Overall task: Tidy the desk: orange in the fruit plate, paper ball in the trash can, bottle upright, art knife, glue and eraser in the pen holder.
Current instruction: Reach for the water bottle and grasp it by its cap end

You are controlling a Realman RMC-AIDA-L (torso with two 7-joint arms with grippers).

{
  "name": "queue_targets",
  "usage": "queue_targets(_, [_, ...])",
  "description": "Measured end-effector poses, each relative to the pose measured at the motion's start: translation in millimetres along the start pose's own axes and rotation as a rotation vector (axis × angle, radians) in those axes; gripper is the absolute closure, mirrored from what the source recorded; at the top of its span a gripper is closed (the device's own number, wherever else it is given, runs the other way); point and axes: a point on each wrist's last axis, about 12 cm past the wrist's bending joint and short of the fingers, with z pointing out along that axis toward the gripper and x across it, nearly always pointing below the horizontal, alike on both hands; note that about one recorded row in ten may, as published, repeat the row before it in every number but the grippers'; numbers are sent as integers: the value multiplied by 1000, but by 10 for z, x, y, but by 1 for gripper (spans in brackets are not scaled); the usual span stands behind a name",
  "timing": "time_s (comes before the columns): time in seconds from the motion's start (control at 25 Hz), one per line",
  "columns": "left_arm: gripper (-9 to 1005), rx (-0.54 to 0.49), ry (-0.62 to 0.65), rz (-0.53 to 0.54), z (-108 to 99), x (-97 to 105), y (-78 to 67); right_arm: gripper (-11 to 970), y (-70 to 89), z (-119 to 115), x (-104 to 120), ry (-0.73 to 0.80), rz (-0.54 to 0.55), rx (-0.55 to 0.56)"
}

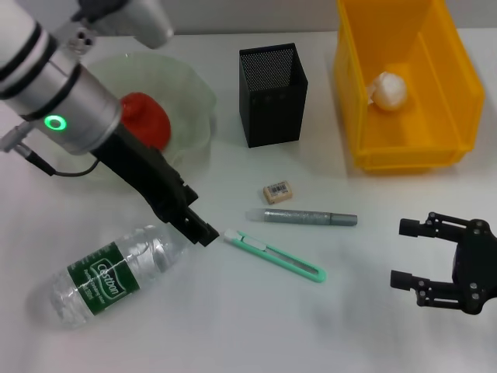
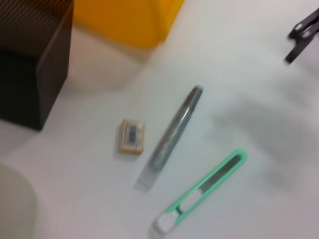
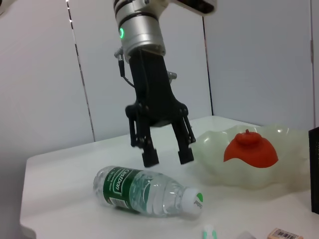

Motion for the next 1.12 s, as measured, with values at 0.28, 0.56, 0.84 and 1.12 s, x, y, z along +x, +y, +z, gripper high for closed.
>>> queue_targets(0.28, [214,-99,88,-36,166,-128,-25,196,0,14,-7,-5,-2,-4])
queue_targets(0.56, [216,-149,137,-25,312,-136,-33,195,-5,21,-14,-7,-3,-3])
queue_targets(0.84, [217,-166,164,-19,421,-114,-20,195,-8,21,-16,-9,-4,-1])
queue_targets(1.12, [218,-188,181,-27,493,-77,32,194,-19,26,-28,-14,-6,1])
